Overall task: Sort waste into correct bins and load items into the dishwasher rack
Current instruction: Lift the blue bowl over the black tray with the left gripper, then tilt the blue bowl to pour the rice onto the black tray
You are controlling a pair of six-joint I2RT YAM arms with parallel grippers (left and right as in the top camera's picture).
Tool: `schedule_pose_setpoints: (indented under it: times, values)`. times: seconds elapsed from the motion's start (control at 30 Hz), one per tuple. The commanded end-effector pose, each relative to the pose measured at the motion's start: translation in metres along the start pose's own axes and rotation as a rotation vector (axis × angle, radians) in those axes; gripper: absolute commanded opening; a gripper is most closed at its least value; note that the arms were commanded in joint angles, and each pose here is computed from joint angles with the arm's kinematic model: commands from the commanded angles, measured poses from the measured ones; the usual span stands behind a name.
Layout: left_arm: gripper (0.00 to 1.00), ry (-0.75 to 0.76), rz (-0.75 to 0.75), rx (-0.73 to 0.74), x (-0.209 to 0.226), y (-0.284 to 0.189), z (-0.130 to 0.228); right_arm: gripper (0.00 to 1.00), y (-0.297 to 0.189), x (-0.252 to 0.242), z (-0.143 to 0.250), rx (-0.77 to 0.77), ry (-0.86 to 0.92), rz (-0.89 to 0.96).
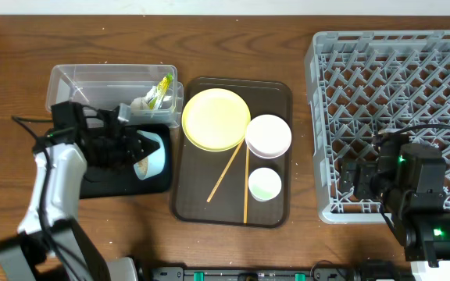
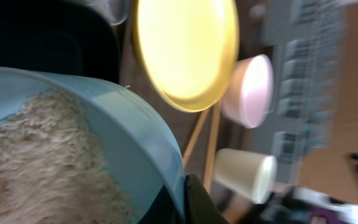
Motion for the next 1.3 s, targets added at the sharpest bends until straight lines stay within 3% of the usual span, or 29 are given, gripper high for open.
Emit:
schedule_pose_setpoints:
  times: [0.0, 0.53, 0.93, 1.27]
  values:
    - [0.06, -0.015, 0.245, -0.022, -0.011, -0.010, -0.012, 0.99, -0.004, 0.003, -0.005, -0.016, -0.006, -0.010]
    - [0.06, -0.272, 0.603, -0.146, 0.012, -0.053, -0.035, 0.99, -0.004, 0.003, -0.004, -0.012, -0.005, -0.010]
    - [0.06, -0.620, 0.630, -0.050, 0.014, -0.056, -0.035, 0.99, -0.004, 0.003, -0.001, 0.005, -0.004, -0.010]
    - [0.06, -0.721, 0.637, -0.024, 0.016, -0.058, -0.035, 0.99, -0.004, 0.003, 0.000, 0.007, -0.004, -0.010]
Point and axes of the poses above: each gripper's point midway between its finger pads, its own y axis out along the fingers, its own x axis along the line the jaws close on, z = x × y, the point moved 5 cm from there along -y, back along the fingers, and after that the axes turned 5 degrees about -y, right-handed, at the moved point
